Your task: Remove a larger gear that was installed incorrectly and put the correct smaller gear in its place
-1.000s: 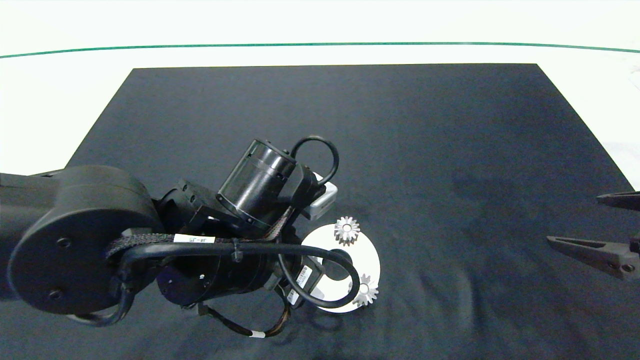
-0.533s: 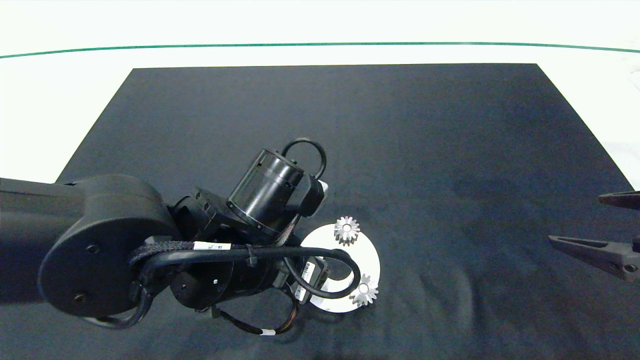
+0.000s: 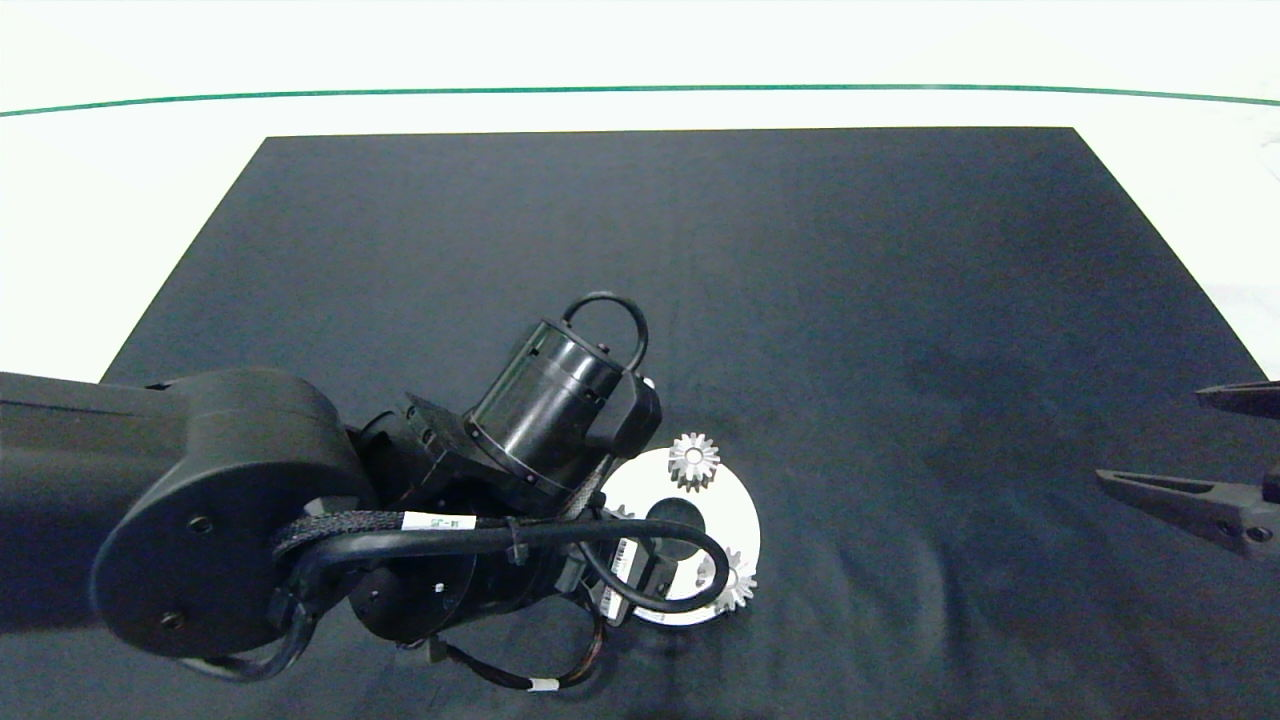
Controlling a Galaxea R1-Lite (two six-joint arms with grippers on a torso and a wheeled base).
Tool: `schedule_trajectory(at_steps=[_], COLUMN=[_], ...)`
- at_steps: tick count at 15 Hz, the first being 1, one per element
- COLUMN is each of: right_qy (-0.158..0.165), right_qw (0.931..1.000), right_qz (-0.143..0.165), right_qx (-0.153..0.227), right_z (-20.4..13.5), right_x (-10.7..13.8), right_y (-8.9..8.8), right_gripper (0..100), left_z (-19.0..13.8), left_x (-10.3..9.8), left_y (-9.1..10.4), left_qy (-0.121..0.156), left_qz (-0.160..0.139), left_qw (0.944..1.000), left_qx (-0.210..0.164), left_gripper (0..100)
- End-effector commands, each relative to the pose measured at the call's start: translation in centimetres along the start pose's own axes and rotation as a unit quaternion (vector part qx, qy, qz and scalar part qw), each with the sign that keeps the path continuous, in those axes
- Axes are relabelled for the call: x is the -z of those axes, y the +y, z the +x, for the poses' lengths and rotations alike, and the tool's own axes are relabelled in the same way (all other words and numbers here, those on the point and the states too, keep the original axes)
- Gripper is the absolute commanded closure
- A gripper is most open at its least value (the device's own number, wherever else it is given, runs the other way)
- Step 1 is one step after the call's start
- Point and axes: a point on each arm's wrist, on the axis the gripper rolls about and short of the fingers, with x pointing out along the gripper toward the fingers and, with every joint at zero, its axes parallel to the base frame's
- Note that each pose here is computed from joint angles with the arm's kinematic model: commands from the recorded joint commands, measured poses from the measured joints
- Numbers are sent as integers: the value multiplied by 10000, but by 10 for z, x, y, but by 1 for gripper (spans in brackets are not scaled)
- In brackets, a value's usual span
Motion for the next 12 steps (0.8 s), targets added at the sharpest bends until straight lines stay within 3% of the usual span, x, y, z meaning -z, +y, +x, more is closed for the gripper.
schedule_trajectory(at_steps=[1, 6, 12], right_qy=[6, 6, 13], right_qw=[10000, 10000, 10000], right_qz=[-6, -6, -1], right_qx=[-12, -12, -15], right_z=[0, 0, 1], right_x=[0, 0, 0], right_y=[0, 0, 0], right_gripper=[0, 0, 0], left_z=[6, 17, 19], left_x=[3, 3, 2], left_y=[-1, -3, -3], left_qy=[94, 69, 49], left_qz=[22, 45, 4], left_qw=[9999, 9994, 9994], left_qx=[-39, -331, -338], left_gripper=[0, 0, 0])
